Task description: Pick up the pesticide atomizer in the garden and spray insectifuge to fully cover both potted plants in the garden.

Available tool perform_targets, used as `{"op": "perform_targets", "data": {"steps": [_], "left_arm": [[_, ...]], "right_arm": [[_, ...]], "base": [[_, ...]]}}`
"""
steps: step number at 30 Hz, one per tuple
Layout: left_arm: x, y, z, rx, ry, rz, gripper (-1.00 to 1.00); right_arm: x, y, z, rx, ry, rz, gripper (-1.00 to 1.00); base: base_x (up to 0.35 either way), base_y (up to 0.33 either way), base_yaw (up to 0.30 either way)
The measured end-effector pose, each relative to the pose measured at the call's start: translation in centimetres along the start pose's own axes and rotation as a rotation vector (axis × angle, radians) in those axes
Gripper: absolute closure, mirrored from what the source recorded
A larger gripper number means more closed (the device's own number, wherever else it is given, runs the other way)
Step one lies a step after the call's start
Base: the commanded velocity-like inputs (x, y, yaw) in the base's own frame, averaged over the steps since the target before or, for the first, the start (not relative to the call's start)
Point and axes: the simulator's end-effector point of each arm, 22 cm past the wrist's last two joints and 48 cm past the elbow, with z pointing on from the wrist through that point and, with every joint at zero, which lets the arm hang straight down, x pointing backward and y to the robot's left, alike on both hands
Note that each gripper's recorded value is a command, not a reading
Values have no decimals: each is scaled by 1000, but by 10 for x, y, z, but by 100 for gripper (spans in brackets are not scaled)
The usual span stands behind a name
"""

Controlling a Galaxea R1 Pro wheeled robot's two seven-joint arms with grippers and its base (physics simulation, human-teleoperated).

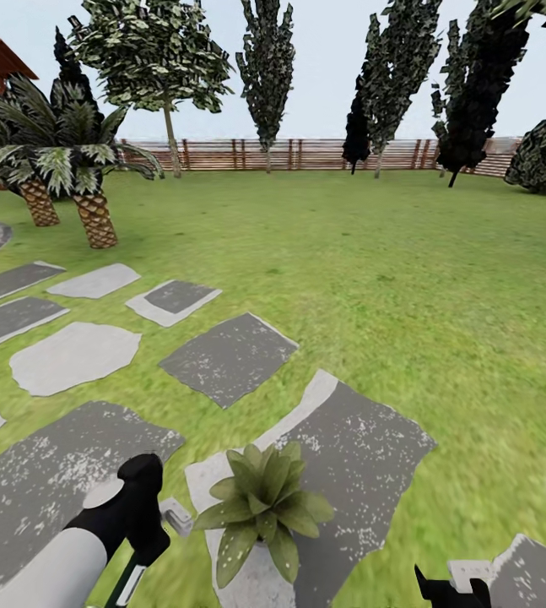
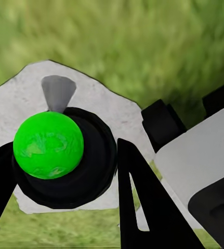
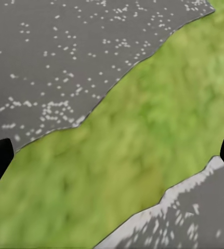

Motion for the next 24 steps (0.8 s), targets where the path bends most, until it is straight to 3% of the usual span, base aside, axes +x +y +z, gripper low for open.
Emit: {"op": "perform_targets", "data": {"steps": [6,24], "left_arm": [[4,-1,11,3,10,3,100],[-33,-9,-13,-22,-66,46,100]], "right_arm": [[6,1,4,0,1,0,-100],[6,0,4,1,1,-1,-100]], "base": [[0,0,0],[69,0,0]]}}
